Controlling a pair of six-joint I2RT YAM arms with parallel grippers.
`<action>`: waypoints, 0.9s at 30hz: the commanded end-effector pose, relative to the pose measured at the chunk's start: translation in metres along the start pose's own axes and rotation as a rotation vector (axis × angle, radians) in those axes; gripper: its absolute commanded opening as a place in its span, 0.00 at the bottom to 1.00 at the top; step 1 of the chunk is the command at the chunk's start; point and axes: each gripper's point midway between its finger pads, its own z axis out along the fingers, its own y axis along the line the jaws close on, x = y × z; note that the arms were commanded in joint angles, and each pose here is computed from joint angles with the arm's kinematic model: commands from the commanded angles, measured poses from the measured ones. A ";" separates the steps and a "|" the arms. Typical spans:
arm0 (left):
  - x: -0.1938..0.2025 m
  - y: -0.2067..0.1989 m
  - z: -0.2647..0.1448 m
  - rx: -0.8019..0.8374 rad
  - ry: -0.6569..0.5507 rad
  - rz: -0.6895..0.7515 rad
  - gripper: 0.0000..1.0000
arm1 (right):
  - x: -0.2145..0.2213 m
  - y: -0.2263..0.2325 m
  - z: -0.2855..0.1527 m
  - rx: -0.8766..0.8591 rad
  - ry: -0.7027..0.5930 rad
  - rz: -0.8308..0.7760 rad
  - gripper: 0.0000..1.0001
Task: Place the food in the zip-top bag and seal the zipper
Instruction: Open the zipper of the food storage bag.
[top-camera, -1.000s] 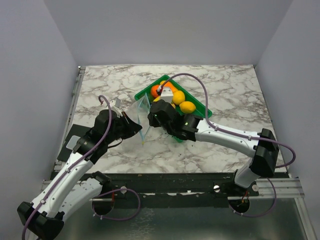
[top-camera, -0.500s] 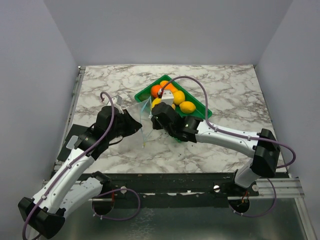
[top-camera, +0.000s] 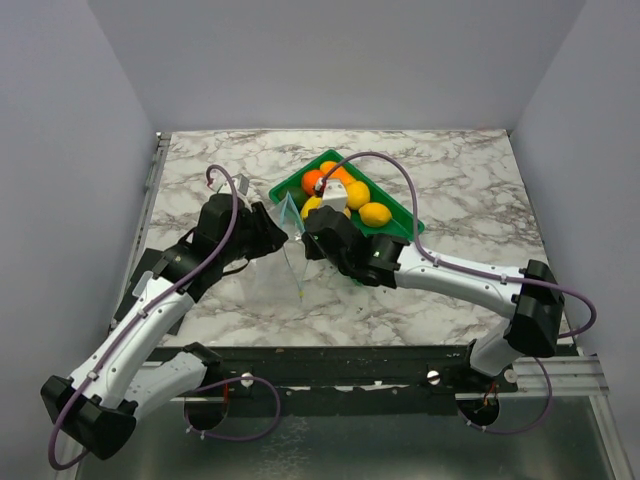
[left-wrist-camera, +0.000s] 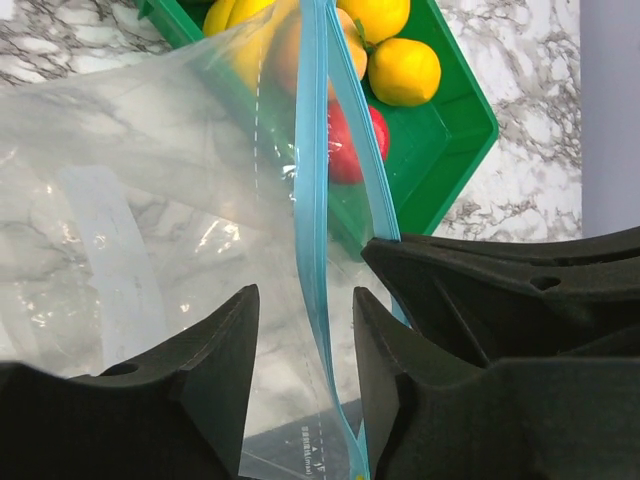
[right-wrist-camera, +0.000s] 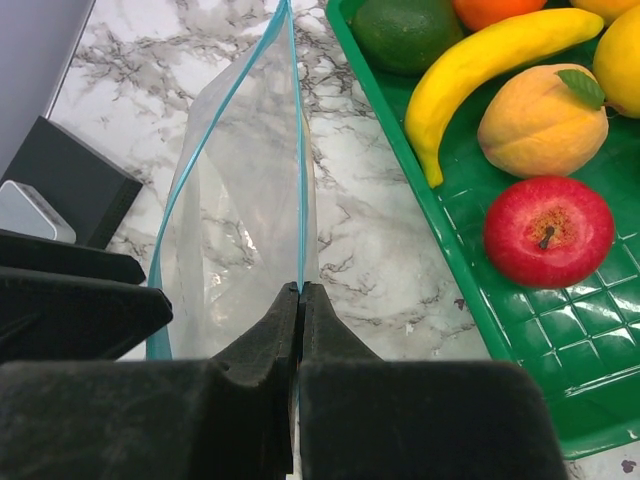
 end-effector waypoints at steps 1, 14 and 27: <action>-0.013 0.004 -0.006 -0.053 -0.028 0.042 0.47 | -0.018 0.006 -0.006 0.004 -0.062 -0.006 0.01; -0.016 0.014 -0.005 -0.149 0.027 0.098 0.50 | -0.031 0.017 -0.010 0.023 -0.119 -0.033 0.01; -0.022 0.023 -0.012 -0.221 0.037 0.144 0.43 | -0.042 0.034 -0.021 0.008 -0.165 -0.056 0.01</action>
